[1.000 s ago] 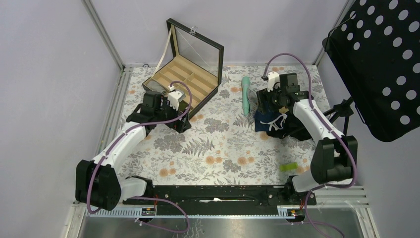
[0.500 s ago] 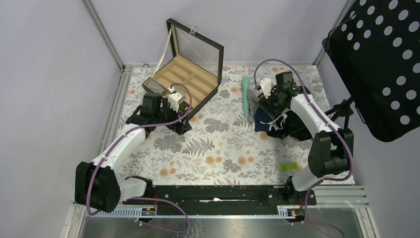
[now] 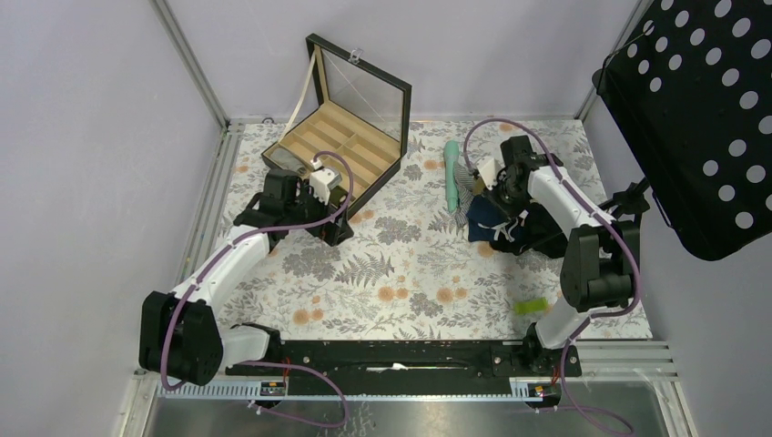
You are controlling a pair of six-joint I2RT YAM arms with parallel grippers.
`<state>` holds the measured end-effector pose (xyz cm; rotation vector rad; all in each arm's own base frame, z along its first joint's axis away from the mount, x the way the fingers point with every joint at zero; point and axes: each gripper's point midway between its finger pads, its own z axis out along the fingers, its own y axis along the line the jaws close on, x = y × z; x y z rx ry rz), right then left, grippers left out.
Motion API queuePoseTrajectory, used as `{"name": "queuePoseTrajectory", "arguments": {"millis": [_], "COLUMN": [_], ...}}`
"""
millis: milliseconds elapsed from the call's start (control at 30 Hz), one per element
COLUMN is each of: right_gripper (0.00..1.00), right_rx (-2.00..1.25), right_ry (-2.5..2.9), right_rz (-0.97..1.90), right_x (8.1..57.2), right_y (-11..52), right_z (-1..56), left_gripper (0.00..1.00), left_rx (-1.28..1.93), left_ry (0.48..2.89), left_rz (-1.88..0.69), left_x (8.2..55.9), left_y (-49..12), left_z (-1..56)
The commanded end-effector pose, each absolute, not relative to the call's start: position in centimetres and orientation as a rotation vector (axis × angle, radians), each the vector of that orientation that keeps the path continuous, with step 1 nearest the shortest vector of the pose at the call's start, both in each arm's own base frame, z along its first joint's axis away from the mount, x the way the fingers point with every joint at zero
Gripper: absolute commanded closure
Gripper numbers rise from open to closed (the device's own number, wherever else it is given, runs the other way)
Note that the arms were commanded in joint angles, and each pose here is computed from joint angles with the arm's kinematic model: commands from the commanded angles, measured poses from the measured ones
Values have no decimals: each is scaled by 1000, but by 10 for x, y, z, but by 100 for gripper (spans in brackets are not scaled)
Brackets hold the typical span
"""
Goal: Roll the underwear
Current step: Move the underwear to the center of the board.
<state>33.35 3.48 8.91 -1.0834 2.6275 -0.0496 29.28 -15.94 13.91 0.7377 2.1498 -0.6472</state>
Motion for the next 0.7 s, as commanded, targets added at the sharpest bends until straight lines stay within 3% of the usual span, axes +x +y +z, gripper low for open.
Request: {"name": "queuePoseTrajectory", "arguments": {"millis": [0,67,267,500,667], "right_gripper": [85,100,100,100,100], "right_rx": [-1042,-1033,-1143,-1512,-1390], "right_ry": [2629,2601,2419,2127,1982], "right_rz": [-38,-18,121,555,813], "right_x": [339,343,337,253,247], "right_y": [37,41,90,210,265], "right_z": [109,121,177,226,293], "left_gripper": [3,3,3,3,3], "left_rx": [742,742,782,802,810], "left_ry": [2071,2066,2054,2056,2070], "left_rz": [-660,-650,-581,-436,-413], "left_x": [307,309,314,330,327], "left_y": [-166,-165,-159,-144,-140], "left_z": [158,160,161,165,163]}}
